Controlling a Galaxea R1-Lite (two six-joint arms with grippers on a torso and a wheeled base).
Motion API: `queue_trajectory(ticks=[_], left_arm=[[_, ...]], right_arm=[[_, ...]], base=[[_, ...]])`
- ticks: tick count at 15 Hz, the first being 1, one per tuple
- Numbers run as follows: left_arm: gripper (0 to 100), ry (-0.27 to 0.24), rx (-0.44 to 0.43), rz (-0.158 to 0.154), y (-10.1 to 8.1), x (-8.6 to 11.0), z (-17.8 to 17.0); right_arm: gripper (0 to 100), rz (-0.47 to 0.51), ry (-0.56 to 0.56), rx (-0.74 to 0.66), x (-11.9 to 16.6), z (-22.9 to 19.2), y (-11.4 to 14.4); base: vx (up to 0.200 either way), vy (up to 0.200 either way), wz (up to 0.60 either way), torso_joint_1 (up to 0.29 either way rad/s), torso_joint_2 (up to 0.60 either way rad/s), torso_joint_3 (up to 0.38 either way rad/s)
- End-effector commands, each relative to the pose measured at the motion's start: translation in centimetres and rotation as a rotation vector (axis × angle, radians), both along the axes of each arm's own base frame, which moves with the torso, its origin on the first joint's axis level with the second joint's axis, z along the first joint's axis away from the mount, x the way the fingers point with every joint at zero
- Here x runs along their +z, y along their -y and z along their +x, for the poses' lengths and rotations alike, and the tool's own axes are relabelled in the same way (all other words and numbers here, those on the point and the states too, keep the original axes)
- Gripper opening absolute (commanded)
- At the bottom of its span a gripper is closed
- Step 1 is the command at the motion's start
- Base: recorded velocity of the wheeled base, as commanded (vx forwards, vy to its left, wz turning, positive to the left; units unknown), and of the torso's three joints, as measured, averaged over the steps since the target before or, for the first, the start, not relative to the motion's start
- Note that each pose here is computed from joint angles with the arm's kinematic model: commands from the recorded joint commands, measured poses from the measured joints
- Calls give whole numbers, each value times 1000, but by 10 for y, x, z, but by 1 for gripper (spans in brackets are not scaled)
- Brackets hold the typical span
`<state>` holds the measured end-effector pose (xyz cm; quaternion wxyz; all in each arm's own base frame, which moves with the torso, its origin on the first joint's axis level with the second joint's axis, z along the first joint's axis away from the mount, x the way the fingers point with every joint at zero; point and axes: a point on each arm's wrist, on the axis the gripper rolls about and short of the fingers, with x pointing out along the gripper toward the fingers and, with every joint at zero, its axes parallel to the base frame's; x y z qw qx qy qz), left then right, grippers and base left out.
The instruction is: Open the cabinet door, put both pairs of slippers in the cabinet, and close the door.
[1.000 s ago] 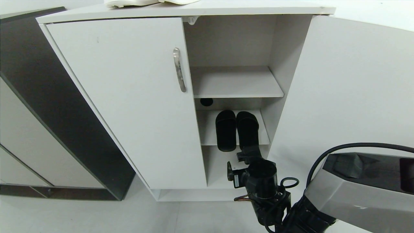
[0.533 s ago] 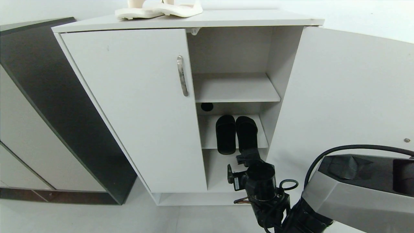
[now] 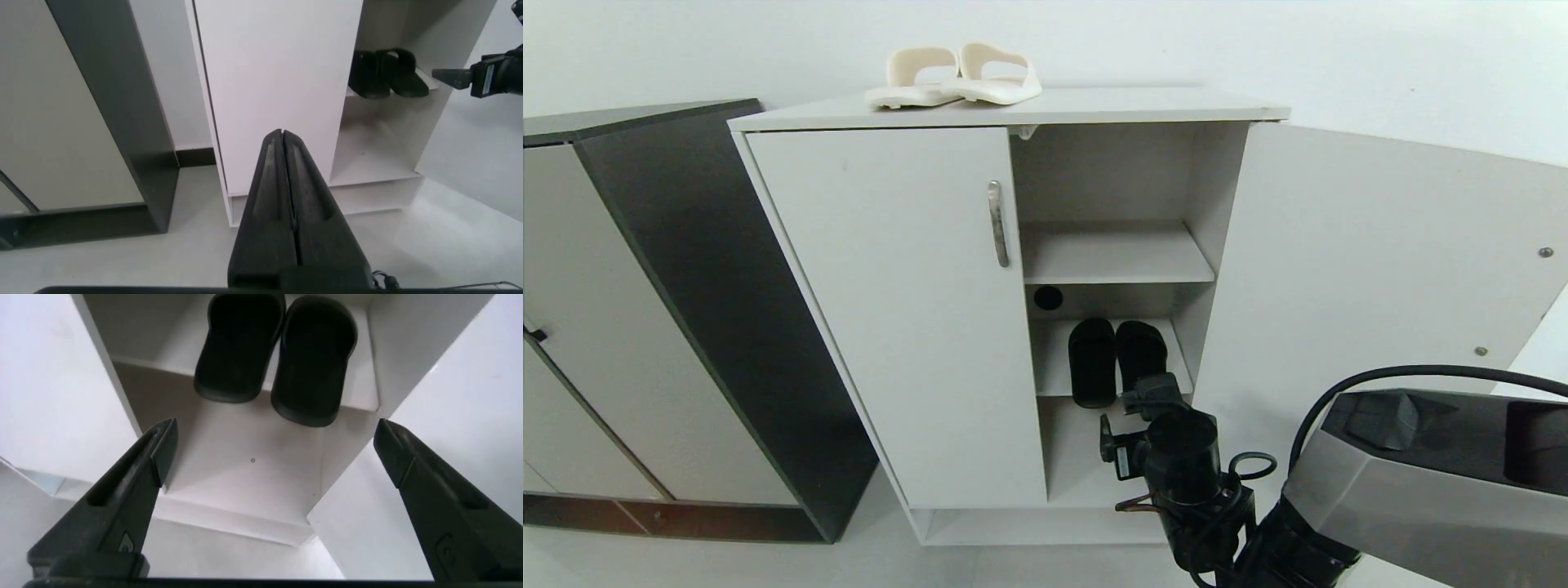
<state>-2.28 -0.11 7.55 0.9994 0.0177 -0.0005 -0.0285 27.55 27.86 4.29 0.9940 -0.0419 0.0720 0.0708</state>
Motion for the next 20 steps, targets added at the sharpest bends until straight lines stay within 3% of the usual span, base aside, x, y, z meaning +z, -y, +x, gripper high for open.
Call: queue_trajectory(ticks=[1, 11, 20], left_arm=[[0, -2, 0, 0, 0, 0, 0], [0, -2, 0, -3, 0, 0, 0], [0, -2, 0, -3, 0, 0, 0]], right_arm=[[100, -6, -6, -2, -3, 0, 1], [100, -9, -12, -19, -4, 4, 6], [100, -24, -24, -21, -8, 2, 9]], base=[[0, 0, 0, -2, 2, 100], [0, 0, 0, 0, 0, 0], [0, 200, 0, 2, 3, 3]])
